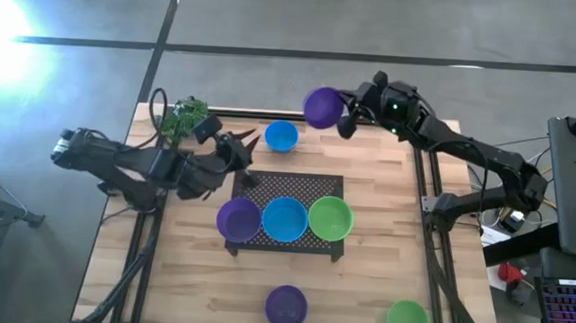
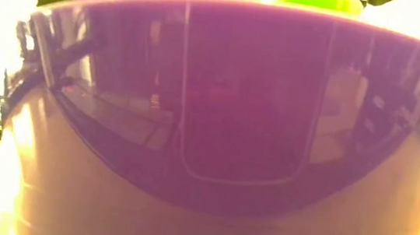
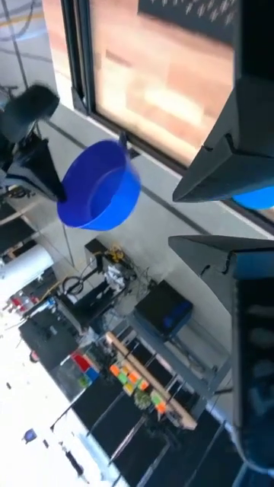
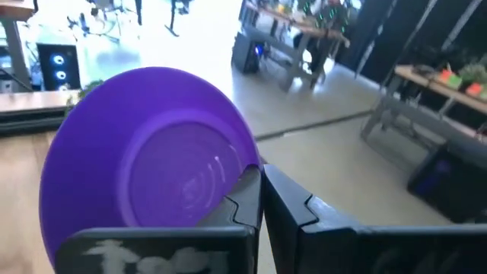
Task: Pick & Place Mini bowls
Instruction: Stack the top violet bowl on the violet bowl on the shelf
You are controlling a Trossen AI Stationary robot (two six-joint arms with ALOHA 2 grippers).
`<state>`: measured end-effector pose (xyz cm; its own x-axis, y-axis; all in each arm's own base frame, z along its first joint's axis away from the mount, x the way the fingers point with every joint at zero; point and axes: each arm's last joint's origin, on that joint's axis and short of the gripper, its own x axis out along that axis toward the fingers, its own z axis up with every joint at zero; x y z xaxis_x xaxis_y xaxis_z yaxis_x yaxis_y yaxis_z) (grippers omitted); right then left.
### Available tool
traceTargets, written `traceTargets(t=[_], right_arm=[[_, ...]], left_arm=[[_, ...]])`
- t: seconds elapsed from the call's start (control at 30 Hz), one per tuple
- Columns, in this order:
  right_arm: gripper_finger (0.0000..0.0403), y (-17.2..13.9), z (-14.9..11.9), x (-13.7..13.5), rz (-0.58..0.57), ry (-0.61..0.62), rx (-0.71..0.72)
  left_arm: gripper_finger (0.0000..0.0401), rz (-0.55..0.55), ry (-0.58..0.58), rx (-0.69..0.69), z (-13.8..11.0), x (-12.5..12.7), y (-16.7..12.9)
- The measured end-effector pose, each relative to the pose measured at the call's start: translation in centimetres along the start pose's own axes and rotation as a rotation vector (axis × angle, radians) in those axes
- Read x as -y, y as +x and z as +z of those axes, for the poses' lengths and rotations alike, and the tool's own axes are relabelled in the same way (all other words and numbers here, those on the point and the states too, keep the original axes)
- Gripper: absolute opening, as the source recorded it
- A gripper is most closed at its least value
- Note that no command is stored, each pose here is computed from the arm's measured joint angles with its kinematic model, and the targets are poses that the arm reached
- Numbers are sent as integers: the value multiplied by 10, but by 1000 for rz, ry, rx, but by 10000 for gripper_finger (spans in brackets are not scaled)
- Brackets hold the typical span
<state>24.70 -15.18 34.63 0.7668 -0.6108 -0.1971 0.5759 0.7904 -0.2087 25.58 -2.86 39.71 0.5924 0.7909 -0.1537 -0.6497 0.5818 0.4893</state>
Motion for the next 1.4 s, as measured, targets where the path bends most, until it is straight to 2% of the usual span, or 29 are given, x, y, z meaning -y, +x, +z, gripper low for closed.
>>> traceTargets(t=[0.27,0.43,0.7,0.9,1.4], right_arm=[[8,-2,8,-13,35,-19,67],[8,-3,9,-19,51,-49,74],[8,-3,9,-19,53,-56,78],[8,-3,9,-19,55,-60,78],[8,-2,9,-21,58,-65,75]], left_arm=[[82,102,30,0,6,12,40],[82,66,52,23,5,23,64],[82,110,-45,68,8,27,86],[82,36,-101,129,6,36,106],[82,123,-236,117,-2,25,135]])
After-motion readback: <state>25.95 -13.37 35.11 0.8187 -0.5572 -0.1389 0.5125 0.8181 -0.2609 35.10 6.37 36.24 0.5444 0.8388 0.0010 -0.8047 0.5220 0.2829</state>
